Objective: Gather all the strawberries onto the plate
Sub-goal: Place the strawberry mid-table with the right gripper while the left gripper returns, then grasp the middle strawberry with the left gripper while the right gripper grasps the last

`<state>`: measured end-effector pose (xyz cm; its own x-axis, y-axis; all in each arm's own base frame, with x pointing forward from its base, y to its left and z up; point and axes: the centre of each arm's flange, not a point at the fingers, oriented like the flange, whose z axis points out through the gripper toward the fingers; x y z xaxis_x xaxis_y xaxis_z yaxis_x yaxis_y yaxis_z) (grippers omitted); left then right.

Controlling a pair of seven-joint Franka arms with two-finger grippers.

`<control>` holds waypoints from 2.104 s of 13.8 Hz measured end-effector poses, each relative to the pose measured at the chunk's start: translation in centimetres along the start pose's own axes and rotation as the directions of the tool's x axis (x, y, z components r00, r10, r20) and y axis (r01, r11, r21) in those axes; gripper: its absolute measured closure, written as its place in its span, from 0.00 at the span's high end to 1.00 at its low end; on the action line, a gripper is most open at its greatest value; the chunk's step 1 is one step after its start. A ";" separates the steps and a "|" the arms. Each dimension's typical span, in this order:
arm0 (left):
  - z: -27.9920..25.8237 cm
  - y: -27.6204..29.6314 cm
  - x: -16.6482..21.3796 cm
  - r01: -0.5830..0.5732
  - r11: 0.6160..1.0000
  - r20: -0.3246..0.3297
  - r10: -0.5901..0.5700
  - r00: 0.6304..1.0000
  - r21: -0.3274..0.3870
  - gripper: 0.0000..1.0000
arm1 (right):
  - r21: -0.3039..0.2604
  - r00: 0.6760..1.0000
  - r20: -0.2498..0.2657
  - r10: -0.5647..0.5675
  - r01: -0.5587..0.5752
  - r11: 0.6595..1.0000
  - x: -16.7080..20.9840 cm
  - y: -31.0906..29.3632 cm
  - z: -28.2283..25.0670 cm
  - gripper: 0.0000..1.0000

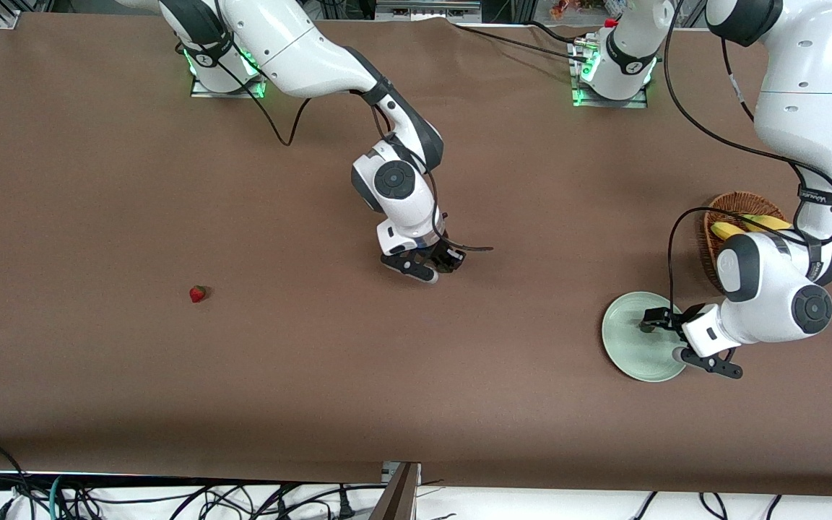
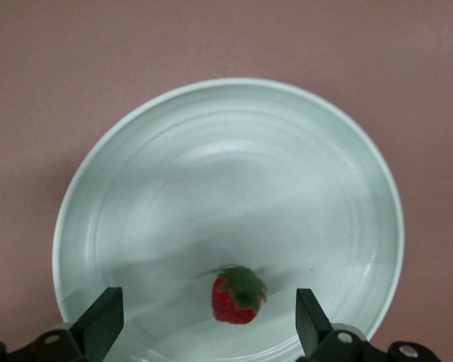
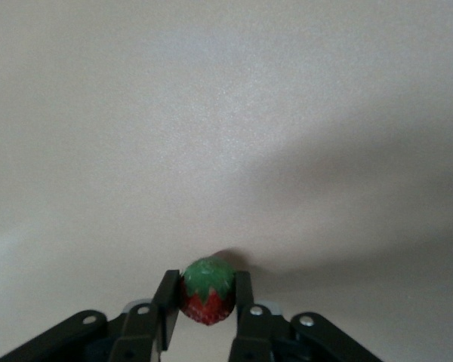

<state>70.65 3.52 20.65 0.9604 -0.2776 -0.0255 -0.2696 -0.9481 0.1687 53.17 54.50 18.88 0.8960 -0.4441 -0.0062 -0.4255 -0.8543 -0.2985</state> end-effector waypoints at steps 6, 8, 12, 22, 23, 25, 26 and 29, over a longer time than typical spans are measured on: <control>-1.7 8.6 3.2 0.100 0.994 -0.021 -0.101 0.995 -0.051 1.00 | 0.000 0.999 -0.024 -0.046 0.046 0.999 3.2 -2.5 -4.6 0.99; -1.6 13.1 4.0 0.145 0.988 -0.004 -0.145 0.989 -0.054 1.00 | -0.048 0.992 -0.007 -0.129 0.128 0.991 7.1 -2.1 -8.1 1.00; -0.3 22.6 4.5 0.260 0.959 0.055 -0.255 0.965 -0.111 1.00 | -0.136 0.954 0.078 -0.289 0.297 0.945 16.3 2.7 -14.6 1.00; 7.3 43.0 0.8 0.465 0.881 0.118 -0.455 0.883 -0.088 1.00 | -0.335 0.879 0.300 -0.371 0.461 0.822 33.0 24.2 -18.8 1.00; 7.5 42.9 0.6 0.468 0.880 0.120 -0.457 0.881 -0.083 1.00 | -0.341 0.872 0.318 -0.372 0.471 0.813 33.5 25.8 -18.5 1.00; 8.1 42.9 0.3 0.468 0.880 0.119 -0.458 0.881 -0.079 1.00 | -0.352 0.874 0.335 -0.353 0.463 0.813 34.2 28.0 -18.2 1.00; 8.7 43.2 -0.1 0.462 0.883 0.114 -0.453 0.884 -0.079 1.00 | -0.354 0.875 0.340 -0.344 0.458 0.815 34.3 28.8 -17.9 1.00; 9.7 44.3 -1.0 0.458 0.886 0.111 -0.449 0.887 -0.072 1.00 | -0.361 0.883 0.330 -0.335 0.446 0.819 34.4 30.9 -16.2 1.00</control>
<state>57.09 -39.73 18.58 0.9647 0.1623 -0.2074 0.2058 -0.9561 0.2088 68.74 8.44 24.86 0.9752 -0.0169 -0.2207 0.0048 -0.9952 0.0977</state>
